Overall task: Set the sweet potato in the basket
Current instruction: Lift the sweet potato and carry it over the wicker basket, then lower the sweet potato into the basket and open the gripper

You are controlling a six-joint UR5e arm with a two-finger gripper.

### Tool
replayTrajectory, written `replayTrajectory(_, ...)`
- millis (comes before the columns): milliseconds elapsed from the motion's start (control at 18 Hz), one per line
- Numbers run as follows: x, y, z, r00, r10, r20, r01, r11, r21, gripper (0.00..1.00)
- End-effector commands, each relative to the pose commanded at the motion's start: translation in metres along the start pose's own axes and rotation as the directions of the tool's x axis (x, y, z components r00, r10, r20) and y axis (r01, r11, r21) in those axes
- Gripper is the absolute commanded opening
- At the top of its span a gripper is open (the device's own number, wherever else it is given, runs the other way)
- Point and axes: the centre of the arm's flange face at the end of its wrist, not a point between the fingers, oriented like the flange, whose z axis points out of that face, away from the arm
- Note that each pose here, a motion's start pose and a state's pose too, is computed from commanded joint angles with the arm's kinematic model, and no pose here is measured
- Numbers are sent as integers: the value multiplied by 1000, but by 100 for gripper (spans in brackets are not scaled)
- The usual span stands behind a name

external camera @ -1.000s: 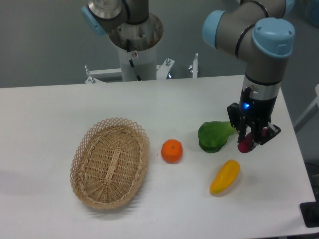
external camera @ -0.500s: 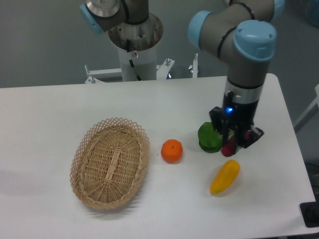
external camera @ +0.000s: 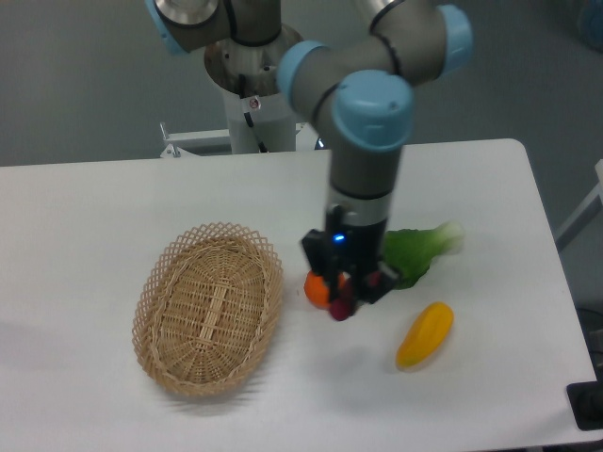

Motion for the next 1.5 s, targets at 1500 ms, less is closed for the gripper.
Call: replayTrajectory(1500, 166, -2, 159, 930, 361, -65, -367, 903, -222, 35)
